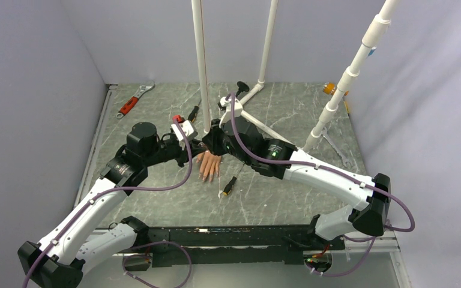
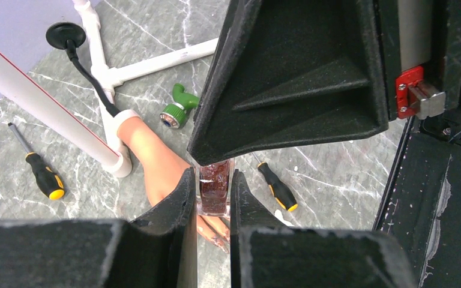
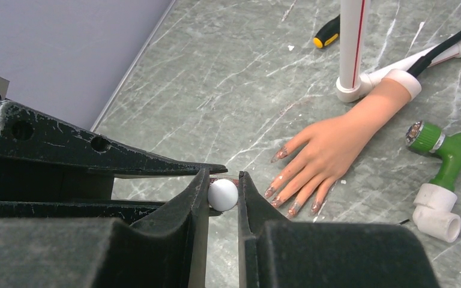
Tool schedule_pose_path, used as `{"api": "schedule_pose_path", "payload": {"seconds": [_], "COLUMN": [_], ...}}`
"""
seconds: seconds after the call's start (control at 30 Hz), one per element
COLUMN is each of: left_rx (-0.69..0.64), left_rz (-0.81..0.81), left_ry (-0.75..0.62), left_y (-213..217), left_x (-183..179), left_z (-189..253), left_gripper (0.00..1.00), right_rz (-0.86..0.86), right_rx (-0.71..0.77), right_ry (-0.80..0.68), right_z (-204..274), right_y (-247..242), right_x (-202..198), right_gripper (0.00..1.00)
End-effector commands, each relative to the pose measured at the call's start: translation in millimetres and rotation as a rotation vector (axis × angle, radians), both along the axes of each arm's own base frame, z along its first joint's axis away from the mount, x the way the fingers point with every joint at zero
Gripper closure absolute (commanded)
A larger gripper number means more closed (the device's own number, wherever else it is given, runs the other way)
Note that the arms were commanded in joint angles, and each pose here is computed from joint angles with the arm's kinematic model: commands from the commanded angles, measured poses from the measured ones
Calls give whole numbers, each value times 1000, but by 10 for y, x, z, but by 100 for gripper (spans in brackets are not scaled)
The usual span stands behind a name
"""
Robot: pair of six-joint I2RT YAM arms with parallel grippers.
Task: Paint the nails
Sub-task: Unscrew the nail polish bottle.
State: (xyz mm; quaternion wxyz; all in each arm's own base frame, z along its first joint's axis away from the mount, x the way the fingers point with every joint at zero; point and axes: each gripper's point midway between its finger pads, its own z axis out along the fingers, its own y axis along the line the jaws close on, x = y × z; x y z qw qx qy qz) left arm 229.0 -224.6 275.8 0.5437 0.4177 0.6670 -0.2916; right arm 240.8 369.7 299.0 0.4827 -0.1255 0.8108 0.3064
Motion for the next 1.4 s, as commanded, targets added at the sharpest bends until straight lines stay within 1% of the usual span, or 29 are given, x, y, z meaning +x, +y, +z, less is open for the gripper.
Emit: {"api": "schedule_pose_path", "payload": {"seconds": [0.0, 0.1, 0.23, 0.33, 0.47, 0.7, 0.93, 0.97, 1.0, 1.03, 1.07, 1.1, 1.13, 1.17, 1.23, 1.37], "left_rx": [-62, -70, -86, -89, -90, -87, -84, -84, -83, -82, -81, -78, -76, -74, -73, -74], "left_rz": [-11, -70, -279, -364, -407, -457, -459, -457, -454, -451, -443, -433, -422, -408, -378, -304], "left_ry": [-87, -104, -107, -86, -58, -30, -21, -22, -23, -24, -25, -27, -29, -33, -45, -63], "left_y": [-16, -53, -192, -237, -270, -297, -301, -301, -301, -299, -297, -292, -287, -279, -257, -218], "left_x": [-23, -125, -442, -568, -618, -680, -672, -669, -663, -657, -646, -629, -615, -597, -562, -466], "left_z": [326, 349, 376, 364, 341, 318, 296, 300, 299, 299, 297, 292, 293, 294, 309, 333], "left_gripper": [100, 100, 100, 100, 100, 100, 100, 100, 100, 100, 100, 100, 100, 100, 100, 100], "right_rz": [59, 149, 287, 369, 465, 571, 586, 581, 573, 562, 553, 546, 539, 533, 510, 415], "right_rx": [25, 44, 63, 45, 37, 22, 22, 18, 18, 16, 19, 23, 34, 45, 69, 116], "right_ry": [-55, -97, -156, -192, -228, -258, -278, -277, -278, -274, -275, -275, -278, -282, -287, -288], "right_z": [192, 229, 264, 249, 244, 206, 236, 234, 252, 257, 280, 296, 340, 375, 455, 629], "right_y": [4, 0, -11, -47, -77, -75, -88, -89, -88, -88, -96, -101, -113, -125, -163, -282], "right_x": [-63, -194, -407, -541, -700, -856, -878, -866, -850, -836, -825, -818, -816, -821, -815, -742], "right_gripper": [100, 100, 100, 100, 100, 100, 99, 91, 75, 57, 45, 34, 26, 19, 11, 1]}}
